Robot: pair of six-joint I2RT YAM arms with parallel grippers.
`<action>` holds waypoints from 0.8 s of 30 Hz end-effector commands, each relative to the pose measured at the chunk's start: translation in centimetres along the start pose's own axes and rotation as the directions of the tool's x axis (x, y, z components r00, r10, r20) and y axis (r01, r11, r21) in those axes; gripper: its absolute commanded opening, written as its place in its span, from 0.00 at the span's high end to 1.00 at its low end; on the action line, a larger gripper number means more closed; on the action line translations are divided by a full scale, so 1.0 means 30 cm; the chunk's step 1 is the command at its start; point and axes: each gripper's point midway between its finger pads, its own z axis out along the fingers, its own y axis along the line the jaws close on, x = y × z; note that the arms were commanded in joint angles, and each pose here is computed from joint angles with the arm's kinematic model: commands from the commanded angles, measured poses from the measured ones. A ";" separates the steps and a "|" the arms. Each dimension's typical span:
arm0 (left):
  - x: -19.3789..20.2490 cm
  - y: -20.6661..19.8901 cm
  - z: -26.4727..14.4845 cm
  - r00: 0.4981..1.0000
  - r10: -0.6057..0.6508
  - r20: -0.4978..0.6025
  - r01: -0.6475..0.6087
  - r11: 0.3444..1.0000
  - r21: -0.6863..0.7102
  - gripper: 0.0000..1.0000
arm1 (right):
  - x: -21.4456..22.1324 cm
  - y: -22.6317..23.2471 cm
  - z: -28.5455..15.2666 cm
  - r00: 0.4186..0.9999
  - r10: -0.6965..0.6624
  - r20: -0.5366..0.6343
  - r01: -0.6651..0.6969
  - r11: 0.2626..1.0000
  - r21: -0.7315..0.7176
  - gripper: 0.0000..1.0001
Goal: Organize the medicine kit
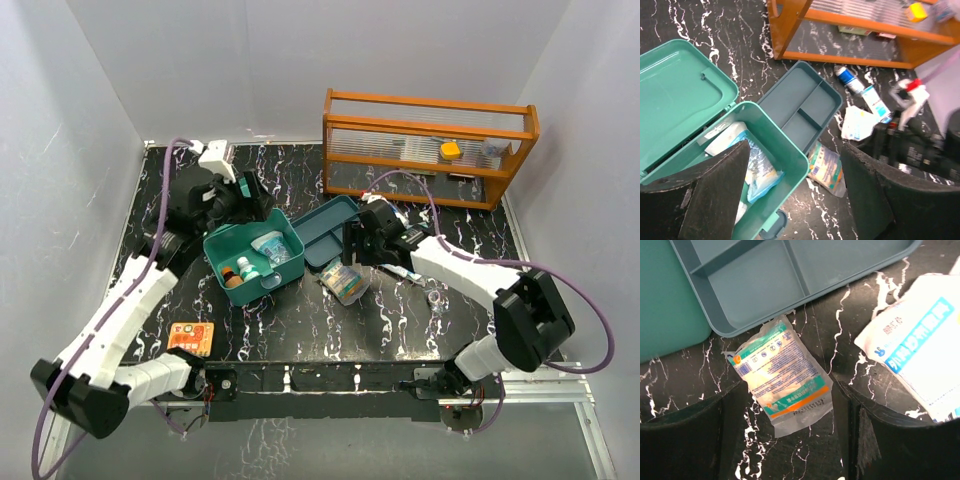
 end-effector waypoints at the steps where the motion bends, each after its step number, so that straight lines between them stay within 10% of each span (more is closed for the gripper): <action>1: -0.033 -0.048 -0.086 0.992 -0.072 0.101 0.062 0.993 0.096 0.27 | 0.034 0.005 0.046 0.992 -0.102 -0.068 0.099 0.994 -0.055 0.34; 24: 0.067 -0.169 -0.203 0.967 -0.254 0.012 0.236 0.914 0.329 0.20 | 0.100 0.016 0.171 0.954 -0.247 -0.171 0.207 0.954 -0.219 0.42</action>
